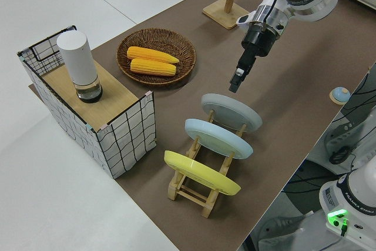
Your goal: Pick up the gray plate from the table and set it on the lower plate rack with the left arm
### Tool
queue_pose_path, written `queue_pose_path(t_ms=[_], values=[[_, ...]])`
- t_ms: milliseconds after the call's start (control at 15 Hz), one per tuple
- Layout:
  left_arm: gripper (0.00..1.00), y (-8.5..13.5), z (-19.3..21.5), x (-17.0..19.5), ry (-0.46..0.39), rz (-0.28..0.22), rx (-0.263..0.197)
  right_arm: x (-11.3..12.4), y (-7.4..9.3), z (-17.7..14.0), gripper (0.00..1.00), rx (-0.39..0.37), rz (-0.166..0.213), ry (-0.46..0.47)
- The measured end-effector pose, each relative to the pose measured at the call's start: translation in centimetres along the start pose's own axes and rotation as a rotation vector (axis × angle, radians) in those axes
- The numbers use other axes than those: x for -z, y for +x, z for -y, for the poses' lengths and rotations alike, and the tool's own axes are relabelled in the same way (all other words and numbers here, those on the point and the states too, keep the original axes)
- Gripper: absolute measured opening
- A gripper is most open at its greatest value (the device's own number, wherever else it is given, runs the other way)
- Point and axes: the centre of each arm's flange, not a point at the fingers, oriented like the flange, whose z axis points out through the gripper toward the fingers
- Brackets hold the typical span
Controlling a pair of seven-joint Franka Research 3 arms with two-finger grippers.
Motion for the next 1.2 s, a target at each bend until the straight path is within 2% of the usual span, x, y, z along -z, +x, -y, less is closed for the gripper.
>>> queue_pose_path(t_ms=[267, 600, 733, 933, 1200], values=[[1.00, 1.5, 2.1, 3.4, -0.157, 0.030, -0.013, 0.0, 0.0, 0.0, 0.99, 0.000, 0.000, 0.000], [1.00, 3.0, 5.4, 8.2, -0.400, 0.058, 0.049, 0.0, 0.0, 0.0, 0.99, 0.000, 0.000, 0.000], [1.00, 3.3, 6.6, 10.1, -0.497, 0.064, 0.058, 0.0, 0.0, 0.0, 0.99, 0.000, 0.000, 0.000], [1.00, 3.8, 8.7, 12.2, -0.632, 0.063, 0.049, 0.0, 0.0, 0.0, 0.99, 0.000, 0.000, 0.000], [1.00, 4.2, 11.5, 14.8, -0.795, 0.045, 0.003, 0.0, 0.0, 0.0, 0.99, 0.000, 0.000, 0.000]])
